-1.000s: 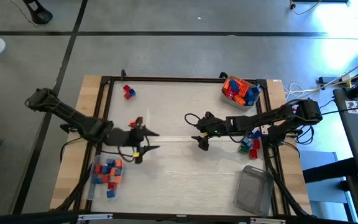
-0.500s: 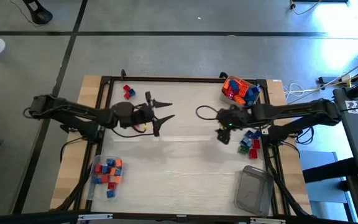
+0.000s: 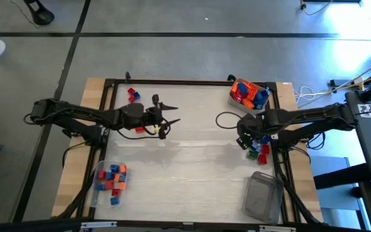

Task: Sort blocks by size
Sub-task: Put the blue game piece into the transparent bin

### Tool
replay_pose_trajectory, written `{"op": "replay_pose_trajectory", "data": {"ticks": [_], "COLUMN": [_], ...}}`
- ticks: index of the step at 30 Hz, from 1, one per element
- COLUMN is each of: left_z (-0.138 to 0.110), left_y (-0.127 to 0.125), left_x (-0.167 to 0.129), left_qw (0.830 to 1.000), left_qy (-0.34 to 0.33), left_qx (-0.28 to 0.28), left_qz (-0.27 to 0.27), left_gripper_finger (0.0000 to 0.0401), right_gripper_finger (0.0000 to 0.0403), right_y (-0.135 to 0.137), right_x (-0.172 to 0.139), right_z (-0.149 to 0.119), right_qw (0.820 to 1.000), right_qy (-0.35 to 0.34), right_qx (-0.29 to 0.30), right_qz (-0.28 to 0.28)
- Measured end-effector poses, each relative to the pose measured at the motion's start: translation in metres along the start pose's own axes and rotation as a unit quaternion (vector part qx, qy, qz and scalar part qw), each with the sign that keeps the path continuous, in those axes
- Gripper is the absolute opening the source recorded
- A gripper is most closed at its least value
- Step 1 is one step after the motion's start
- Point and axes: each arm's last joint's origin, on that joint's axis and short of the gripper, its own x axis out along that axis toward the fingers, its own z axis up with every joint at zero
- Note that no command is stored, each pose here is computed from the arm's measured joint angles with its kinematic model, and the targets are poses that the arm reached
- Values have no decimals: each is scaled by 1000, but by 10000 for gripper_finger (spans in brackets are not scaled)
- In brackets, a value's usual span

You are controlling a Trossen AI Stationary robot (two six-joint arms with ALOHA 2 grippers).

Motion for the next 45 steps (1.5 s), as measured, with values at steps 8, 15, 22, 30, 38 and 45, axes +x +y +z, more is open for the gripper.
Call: {"op": "replay_pose_trajectory", "data": {"ticks": [8, 15, 22, 30, 38, 45], "left_z": [3, 4, 4, 4, 5, 5], "left_y": [1, 2, 1, 2, 2, 2], "left_x": [0, 0, 0, 0, 0, 0], "left_qw": [1000, 1000, 1000, 1000, 1000, 1000], "left_qy": [-17, -22, -19, -22, -23, -23], "left_qx": [6, 1, -7, -8, -9, -11], "left_qz": [6, 8, 6, 8, 8, 8], "left_gripper_finger": [210, 210, 210, 210, 210, 210], "right_gripper_finger": [239, 197, 179, 157, 94, 91], "right_y": [-11, -17, -20, -22, -26, -19], "right_x": [35, 52, 70, 81, 91, 81], "right_z": [-14, -20, -25, -27, -31, -26], "right_qw": [998, 997, 997, 998, 997, 998], "right_qy": [62, 74, 76, 65, 73, 64], "right_qx": [5, 3, -4, -8, -7, -22], "right_qz": [-23, -34, -18, -10, -12, 5]}}
